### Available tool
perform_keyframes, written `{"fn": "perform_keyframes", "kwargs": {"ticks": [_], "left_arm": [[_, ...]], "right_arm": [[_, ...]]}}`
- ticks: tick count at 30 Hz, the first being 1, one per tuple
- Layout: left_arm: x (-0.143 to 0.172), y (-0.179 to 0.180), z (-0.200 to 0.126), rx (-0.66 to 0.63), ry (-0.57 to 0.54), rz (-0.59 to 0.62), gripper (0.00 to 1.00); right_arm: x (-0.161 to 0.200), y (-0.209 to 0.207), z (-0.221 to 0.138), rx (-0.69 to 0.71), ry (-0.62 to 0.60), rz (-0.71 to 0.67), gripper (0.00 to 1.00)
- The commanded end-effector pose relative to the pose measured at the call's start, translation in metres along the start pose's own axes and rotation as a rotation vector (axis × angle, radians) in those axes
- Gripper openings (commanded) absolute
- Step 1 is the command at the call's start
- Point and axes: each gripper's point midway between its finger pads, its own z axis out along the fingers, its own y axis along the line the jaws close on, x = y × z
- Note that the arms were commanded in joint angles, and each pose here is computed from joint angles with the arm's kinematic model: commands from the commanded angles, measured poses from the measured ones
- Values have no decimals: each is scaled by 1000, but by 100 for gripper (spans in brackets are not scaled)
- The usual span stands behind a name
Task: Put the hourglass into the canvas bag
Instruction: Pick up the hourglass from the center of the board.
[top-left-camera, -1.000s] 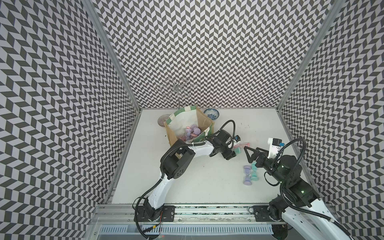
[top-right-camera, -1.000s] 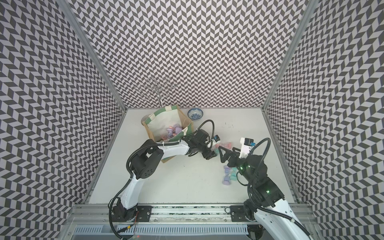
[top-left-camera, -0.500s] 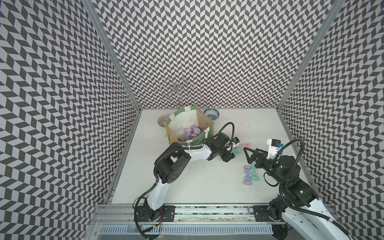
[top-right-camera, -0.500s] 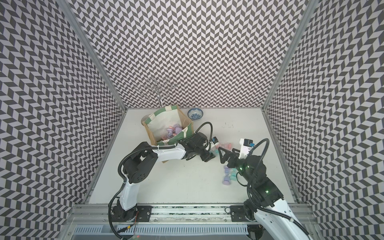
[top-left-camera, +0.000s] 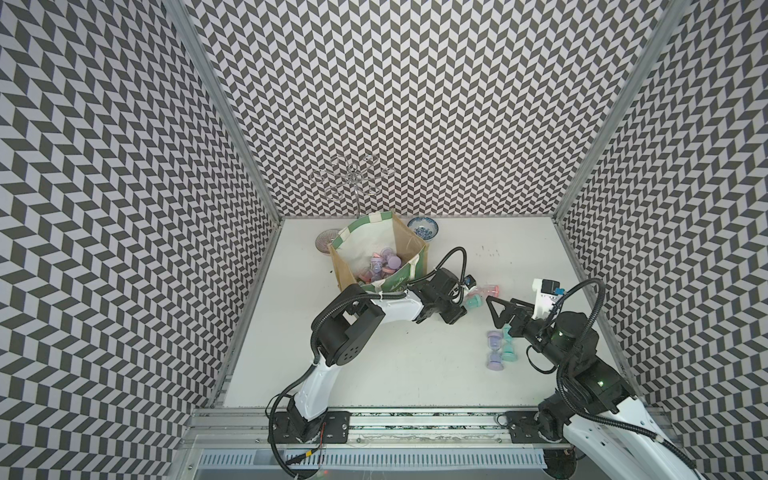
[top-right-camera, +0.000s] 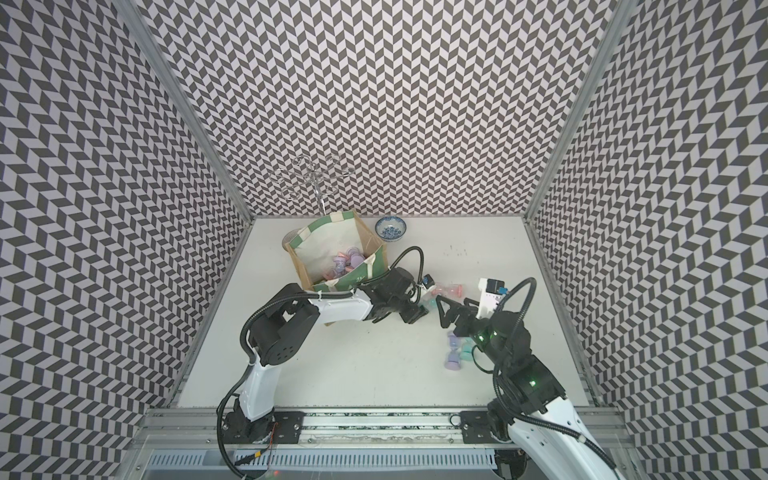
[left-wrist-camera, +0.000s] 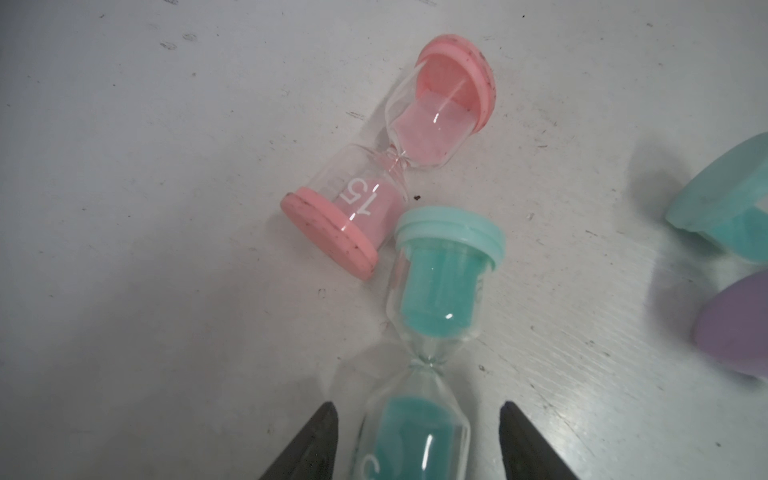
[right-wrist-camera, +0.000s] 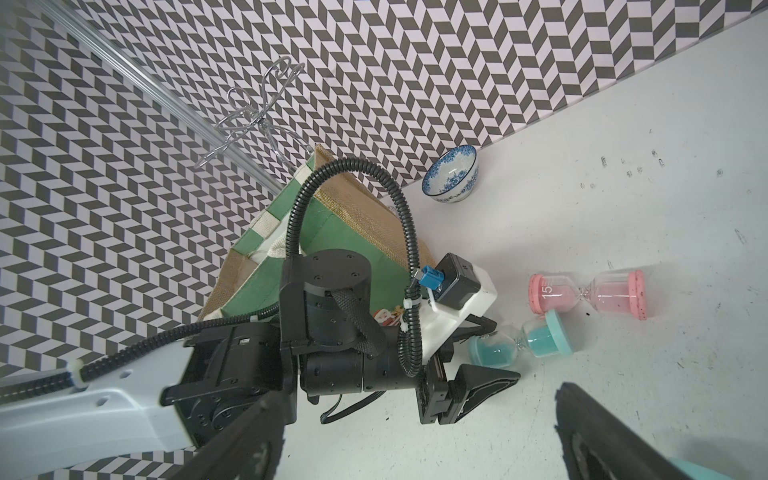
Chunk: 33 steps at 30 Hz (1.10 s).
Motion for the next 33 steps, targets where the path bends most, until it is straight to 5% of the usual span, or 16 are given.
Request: {"fn": "perform_keyframes", "kwargs": {"ticks": [1,13,33], "left_arm": [[8,-2,8,-3,4,-3,62],[21,0,15,-13,28,-1,54],[-23,-8,-35,-54,-133,-3,34]], "right_arm": [[-11,8,0,-41,-50,12,99],[-9,7,2,-40,-45,14,99],[-13,10,0,-50,-58,22,99]]}}
